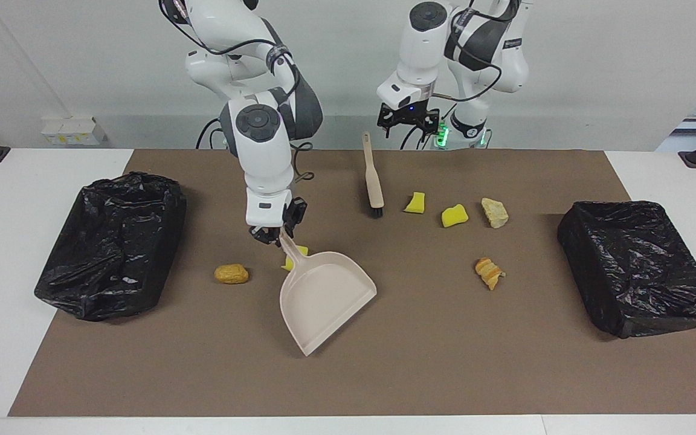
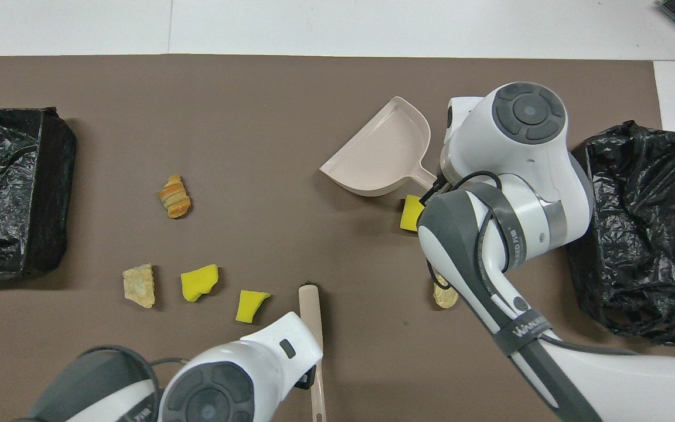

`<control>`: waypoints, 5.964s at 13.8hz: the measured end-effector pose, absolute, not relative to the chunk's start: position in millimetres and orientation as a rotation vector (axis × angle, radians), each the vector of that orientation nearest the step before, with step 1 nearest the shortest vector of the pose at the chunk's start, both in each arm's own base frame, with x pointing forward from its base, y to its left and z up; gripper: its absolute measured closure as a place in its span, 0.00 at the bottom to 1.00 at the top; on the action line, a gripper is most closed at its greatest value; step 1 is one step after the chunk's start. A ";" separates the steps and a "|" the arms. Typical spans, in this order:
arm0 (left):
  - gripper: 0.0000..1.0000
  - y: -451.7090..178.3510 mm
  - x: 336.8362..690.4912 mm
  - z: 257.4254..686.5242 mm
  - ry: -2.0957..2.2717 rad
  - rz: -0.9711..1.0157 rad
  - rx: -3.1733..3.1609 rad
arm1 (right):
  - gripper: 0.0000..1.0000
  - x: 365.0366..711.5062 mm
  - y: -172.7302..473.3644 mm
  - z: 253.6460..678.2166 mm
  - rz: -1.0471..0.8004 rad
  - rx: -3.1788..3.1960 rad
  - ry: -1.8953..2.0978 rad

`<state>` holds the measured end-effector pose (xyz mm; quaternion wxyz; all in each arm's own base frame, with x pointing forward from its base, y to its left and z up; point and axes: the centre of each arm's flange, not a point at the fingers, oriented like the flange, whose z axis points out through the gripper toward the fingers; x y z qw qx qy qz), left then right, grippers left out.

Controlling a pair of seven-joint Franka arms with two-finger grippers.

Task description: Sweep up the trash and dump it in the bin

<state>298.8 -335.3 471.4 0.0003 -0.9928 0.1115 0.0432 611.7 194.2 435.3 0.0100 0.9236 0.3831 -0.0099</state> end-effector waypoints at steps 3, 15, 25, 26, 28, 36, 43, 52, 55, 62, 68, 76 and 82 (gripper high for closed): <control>0.00 -365.5 268.2 417.2 0.307 0.084 -3.145 | 0.67 620.7 160.5 433.1 -0.038 2.791 1.405; 0.63 -400.8 216.4 348.7 0.224 0.156 -3.094 | 0.67 600.7 182.6 433.2 -0.158 2.383 1.979; 0.73 -329.9 322.8 406.4 0.322 0.282 -3.019 | 0.67 581.1 217.3 434.7 -0.157 2.308 2.049; 0.73 -309.5 342.7 409.5 0.313 0.253 -2.992 | 0.67 579.4 221.0 432.6 -0.151 2.300 2.057; 0.73 -267.5 368.1 411.2 0.237 0.263 -2.923 | 0.67 575.8 225.4 425.0 -0.108 2.283 2.066; 0.73 -161.6 395.2 419.9 -0.075 0.392 -2.876 | 0.67 525.8 261.0 412.0 -0.010 2.216 2.167; 0.73 -133.8 381.2 408.1 -0.102 0.380 -2.829 | 0.67 477.0 277.9 402.3 0.031 2.176 2.219; 0.73 -65.8 401.6 400.4 -0.231 0.282 -2.889 | 0.67 464.9 276.3 401.1 0.024 2.189 2.214; 0.73 -66.0 392.4 382.3 -0.150 0.324 -2.888 | 0.67 458.8 281.9 400.0 0.021 2.206 2.201; 0.73 -72.2 390.0 380.2 -0.069 0.333 -2.889 | 0.67 440.1 304.5 395.2 0.006 2.248 2.163; 0.73 -152.7 376.2 370.4 0.105 0.311 -2.988 | 0.67 440.2 303.9 394.6 0.004 2.250 2.162; 0.73 -258.3 356.0 368.4 0.133 0.373 -3.171 | 0.67 441.5 298.5 391.9 -0.015 2.262 2.152; 0.73 -327.1 335.1 396.0 0.105 0.332 -3.226 | 0.67 447.5 285.5 389.4 -0.039 2.284 2.130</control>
